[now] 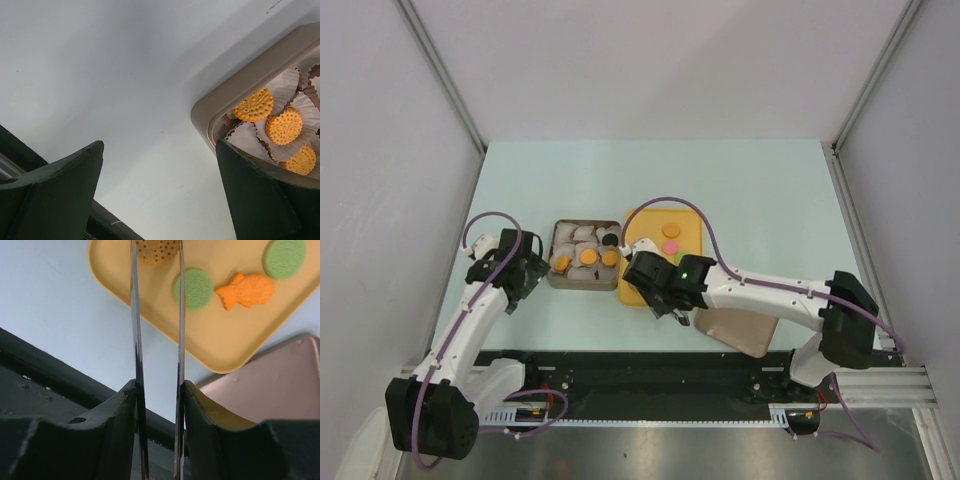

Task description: Pack the cookies

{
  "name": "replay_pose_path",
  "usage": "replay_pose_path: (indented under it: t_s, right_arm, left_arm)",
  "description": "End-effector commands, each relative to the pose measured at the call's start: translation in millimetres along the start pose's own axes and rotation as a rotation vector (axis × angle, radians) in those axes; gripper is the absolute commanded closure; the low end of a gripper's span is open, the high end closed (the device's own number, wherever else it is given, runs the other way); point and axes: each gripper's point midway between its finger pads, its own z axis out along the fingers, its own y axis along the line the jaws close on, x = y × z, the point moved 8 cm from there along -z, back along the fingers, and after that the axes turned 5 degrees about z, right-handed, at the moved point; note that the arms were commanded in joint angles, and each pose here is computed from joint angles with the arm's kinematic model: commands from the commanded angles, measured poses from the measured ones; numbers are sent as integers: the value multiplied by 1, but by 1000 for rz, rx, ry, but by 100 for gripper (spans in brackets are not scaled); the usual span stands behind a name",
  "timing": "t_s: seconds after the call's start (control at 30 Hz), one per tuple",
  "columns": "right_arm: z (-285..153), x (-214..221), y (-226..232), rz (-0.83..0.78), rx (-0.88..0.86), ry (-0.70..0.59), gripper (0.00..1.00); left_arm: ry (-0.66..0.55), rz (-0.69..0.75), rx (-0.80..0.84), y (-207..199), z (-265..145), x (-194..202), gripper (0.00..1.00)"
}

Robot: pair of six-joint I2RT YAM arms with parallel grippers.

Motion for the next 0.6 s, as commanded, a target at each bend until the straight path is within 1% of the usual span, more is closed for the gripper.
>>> replay_pose_path:
  t_s: [0.0,0.17,0.27,0.37,0.43,0.57]
  right_arm:
    - [-42,-13,-25,68,15,-121,69]
    - [-64,-27,-48,118,46,-192,70]
    - [-75,-42,-50,142,23,-264,72]
    - [-82,-59,-42,154,-65,-335,72]
    - [-77,-71,-30,145,-124,-350,72]
    - [-62,-85,-16,95,-161,-339,72]
  left_arm:
    - [-12,5,30,-2,-1,-2,2]
    - [-8,5,32,-3,-1,-2,2]
    - [-4,7,31,-4,0,-2,2]
    - [-2,12,29,-4,1,-2,2]
    - [0,14,24,-4,1,-1,2]
    - [1,18,15,-5,3,-2,2]
